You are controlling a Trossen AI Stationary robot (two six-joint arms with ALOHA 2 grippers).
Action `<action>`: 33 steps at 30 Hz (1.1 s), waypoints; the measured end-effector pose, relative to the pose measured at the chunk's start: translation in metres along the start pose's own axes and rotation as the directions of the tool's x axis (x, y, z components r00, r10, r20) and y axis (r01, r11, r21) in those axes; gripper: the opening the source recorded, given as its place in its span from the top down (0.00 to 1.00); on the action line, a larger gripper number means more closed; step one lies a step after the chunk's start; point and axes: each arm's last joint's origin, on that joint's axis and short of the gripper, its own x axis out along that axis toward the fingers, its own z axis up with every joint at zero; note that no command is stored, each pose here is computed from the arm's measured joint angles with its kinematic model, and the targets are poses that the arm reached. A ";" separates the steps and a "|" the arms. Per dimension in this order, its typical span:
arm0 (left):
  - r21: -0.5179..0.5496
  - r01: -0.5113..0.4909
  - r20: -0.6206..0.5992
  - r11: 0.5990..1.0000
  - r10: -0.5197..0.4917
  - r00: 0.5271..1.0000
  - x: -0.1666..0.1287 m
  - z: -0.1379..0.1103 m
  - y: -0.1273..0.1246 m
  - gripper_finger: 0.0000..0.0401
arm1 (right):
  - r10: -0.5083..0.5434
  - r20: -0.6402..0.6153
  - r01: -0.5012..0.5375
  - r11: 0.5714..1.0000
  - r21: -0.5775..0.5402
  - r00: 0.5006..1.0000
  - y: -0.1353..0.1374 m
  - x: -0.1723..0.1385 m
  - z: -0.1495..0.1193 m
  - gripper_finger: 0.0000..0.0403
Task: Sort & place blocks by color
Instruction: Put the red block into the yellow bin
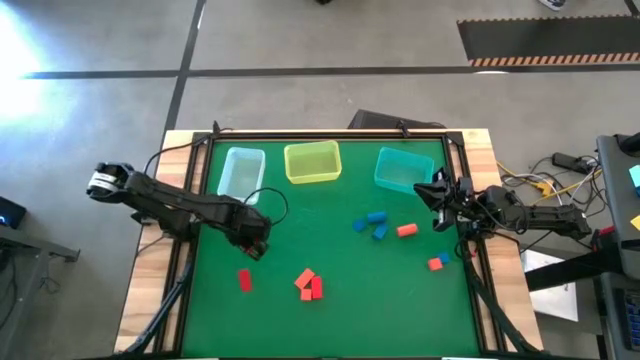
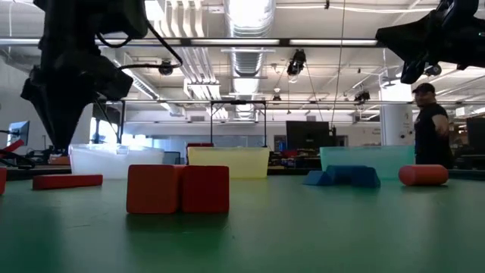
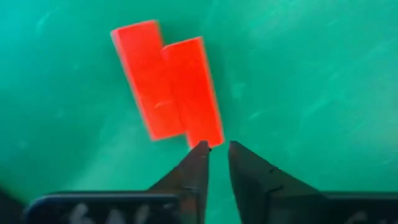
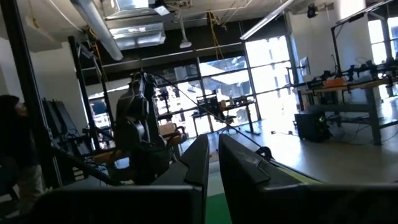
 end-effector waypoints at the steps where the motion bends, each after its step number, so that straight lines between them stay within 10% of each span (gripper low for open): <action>1: 0.000 0.007 0.010 1.000 -0.007 1.000 0.002 0.001 -0.002 0.83 | -0.001 0.000 0.001 1.000 0.000 1.000 0.000 0.000 0.000 0.93; 15: 0.011 -0.167 -0.050 0.986 0.168 0.985 0.041 0.012 -0.014 0.64 | -0.005 -0.040 0.005 1.000 -0.008 0.999 -0.001 0.000 -0.004 0.93; 33: 0.105 -0.076 0.033 0.992 0.073 0.997 0.038 0.023 -0.033 0.64 | -0.010 -0.072 0.010 1.000 0.005 0.997 -0.001 0.001 -0.007 0.93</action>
